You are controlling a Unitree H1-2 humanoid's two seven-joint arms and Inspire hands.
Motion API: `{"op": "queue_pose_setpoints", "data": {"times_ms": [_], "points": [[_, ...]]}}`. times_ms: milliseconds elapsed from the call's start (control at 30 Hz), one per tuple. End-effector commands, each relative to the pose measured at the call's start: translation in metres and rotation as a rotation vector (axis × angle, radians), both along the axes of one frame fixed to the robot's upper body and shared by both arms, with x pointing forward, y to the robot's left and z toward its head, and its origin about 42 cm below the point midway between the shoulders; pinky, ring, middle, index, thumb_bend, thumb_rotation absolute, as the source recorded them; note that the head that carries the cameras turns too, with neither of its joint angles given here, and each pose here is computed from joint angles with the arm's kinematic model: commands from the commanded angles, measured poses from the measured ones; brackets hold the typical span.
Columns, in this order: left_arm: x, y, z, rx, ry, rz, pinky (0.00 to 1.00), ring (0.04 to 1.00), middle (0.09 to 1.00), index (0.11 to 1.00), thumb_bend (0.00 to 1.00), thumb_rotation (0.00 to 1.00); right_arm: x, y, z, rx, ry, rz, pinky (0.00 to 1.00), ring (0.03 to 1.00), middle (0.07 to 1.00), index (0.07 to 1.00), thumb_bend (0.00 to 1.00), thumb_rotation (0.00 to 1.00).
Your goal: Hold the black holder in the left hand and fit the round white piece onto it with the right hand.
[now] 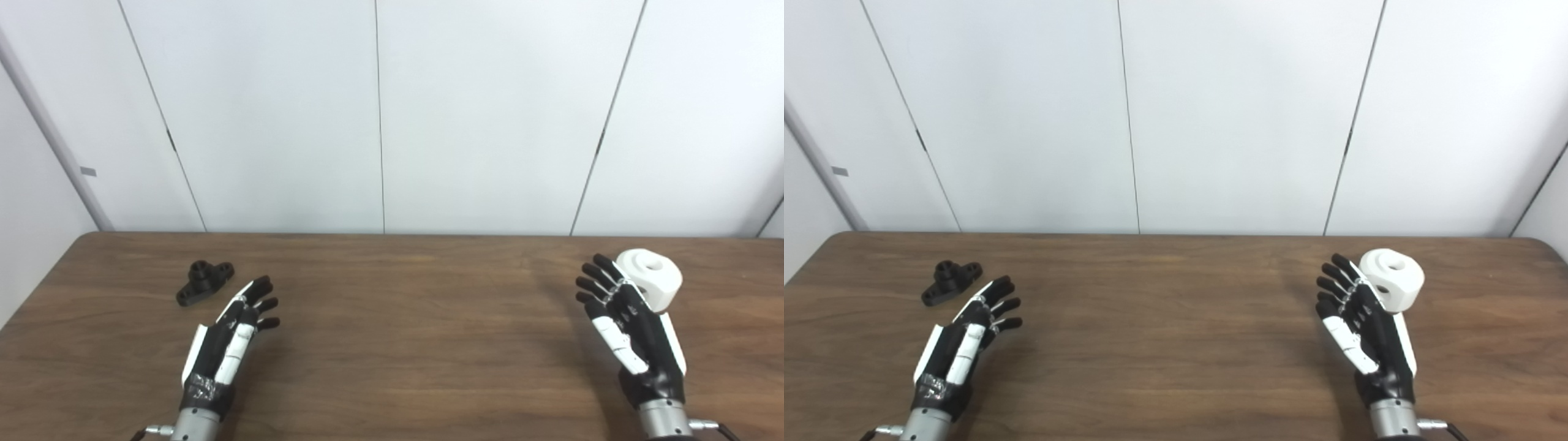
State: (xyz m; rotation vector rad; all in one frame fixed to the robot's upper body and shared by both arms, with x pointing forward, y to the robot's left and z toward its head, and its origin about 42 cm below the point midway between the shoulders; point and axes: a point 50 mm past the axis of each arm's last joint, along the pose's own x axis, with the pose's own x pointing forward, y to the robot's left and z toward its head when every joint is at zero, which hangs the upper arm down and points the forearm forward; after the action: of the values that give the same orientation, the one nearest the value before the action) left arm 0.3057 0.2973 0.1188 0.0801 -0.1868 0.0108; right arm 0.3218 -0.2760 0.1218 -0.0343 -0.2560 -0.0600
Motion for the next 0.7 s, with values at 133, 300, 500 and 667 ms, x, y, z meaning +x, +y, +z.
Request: {"op": "queue_pose_setpoints", "data": {"times_ms": [133, 300, 500, 667], "points": [[-0.0089, -0.0018, -0.0099, -0.012, 0.018, 0.008, 0.75, 0.852, 0.898, 0.896, 0.71, 0.83, -0.0169, -0.0008, -0.0264, 0.009, 0.08, -0.017, 0.77, 0.809, 0.845, 0.864, 0.57, 0.58], [-0.0085, -0.0019, -0.011, -0.015, 0.015, 0.005, 0.75, 0.851, 0.903, 0.9, 0.72, 0.82, -0.0172, -0.0015, -0.0272, 0.001, 0.082, -0.019, 0.77, 0.809, 0.842, 0.865, 0.57, 0.59], [-0.0079, -0.003, -0.0121, -0.019, 0.014, 0.003, 0.75, 0.856, 0.904, 0.899, 0.76, 0.82, -0.017, -0.0028, -0.0287, 0.004, 0.081, -0.016, 0.78, 0.816, 0.846, 0.869, 0.55, 0.58], [-0.0078, -0.0038, -0.0123, -0.018, 0.013, 0.003, 0.74, 0.852, 0.902, 0.896, 0.77, 0.81, -0.0168, -0.0033, -0.0299, 0.013, 0.077, -0.016, 0.77, 0.807, 0.838, 0.866, 0.55, 0.57]]}}
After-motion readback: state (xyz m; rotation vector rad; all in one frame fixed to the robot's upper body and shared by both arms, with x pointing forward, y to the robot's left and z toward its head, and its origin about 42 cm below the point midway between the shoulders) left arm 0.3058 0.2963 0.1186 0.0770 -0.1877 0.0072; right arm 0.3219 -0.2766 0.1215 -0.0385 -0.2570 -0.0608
